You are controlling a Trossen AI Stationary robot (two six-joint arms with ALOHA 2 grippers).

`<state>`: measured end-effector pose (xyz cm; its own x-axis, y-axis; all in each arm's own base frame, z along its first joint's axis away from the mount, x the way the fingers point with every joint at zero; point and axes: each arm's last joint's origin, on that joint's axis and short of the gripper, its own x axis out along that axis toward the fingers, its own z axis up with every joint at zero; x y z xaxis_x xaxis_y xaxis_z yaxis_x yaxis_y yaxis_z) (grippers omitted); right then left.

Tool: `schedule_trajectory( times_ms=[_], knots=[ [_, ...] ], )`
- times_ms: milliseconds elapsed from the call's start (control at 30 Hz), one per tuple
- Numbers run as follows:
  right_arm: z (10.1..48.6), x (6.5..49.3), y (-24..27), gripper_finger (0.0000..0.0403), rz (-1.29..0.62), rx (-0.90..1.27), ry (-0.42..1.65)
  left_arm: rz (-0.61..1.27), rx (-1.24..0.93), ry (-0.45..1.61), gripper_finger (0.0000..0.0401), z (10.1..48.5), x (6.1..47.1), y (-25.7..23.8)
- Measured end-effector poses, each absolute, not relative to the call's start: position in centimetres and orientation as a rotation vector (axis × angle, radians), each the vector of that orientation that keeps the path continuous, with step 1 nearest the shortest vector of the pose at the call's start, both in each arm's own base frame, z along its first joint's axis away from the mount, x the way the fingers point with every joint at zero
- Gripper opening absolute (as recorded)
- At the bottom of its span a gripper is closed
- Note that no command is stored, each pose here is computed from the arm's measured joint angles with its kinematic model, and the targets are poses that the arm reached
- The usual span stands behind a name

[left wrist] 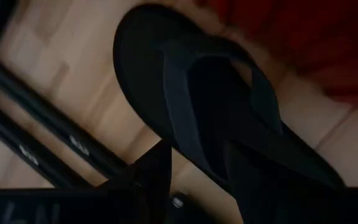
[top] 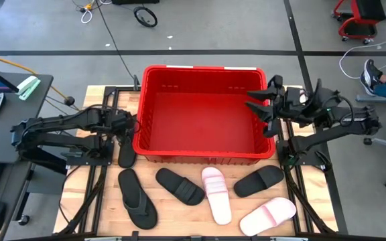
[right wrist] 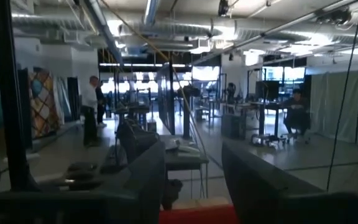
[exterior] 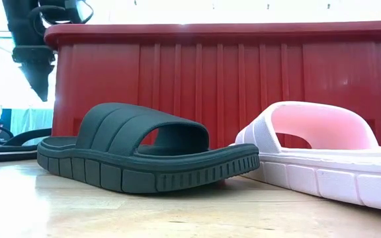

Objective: Pick and place slides into bin
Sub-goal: Put the top black flip flop into the red bin

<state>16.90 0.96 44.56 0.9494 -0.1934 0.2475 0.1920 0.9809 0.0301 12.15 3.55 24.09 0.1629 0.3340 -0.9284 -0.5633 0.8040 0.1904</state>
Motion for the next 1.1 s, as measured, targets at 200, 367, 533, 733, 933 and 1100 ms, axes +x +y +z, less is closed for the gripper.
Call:
schedule_trajectory(
  times_ms=[200,367,533,733,933,1100],
  knots=[
    [45.2,18.1,1.1,0.0165,-0.192,-0.004,-0.207,0.58,-0.186,1.277,0.015,24.1,12.2,3.6],
    [45.2,18.3,1.1,0.0165,-0.183,-0.005,-0.207,0.565,-0.187,1.28,0.0151,24.0,12.4,3.6],
    [45.1,18.3,1.2,0.0165,-0.176,-0.005,-0.205,0.559,-0.194,1.306,0.0157,23.6,12.8,3.9],
    [45.1,18.3,1.2,0.0165,-0.172,-0.005,-0.205,0.526,-0.206,1.363,0.0153,22.9,13.7,4.3],
    [45.1,18.3,1.2,0.0165,-0.171,-0.005,-0.205,0.549,-0.278,1.378,0.0152,22.4,14.0,5.7],
    [45.0,18.3,1.2,0.0165,-0.171,-0.008,-0.19,0.539,-0.362,1.385,0.0151,21.9,14.3,6.9]
  ],
)
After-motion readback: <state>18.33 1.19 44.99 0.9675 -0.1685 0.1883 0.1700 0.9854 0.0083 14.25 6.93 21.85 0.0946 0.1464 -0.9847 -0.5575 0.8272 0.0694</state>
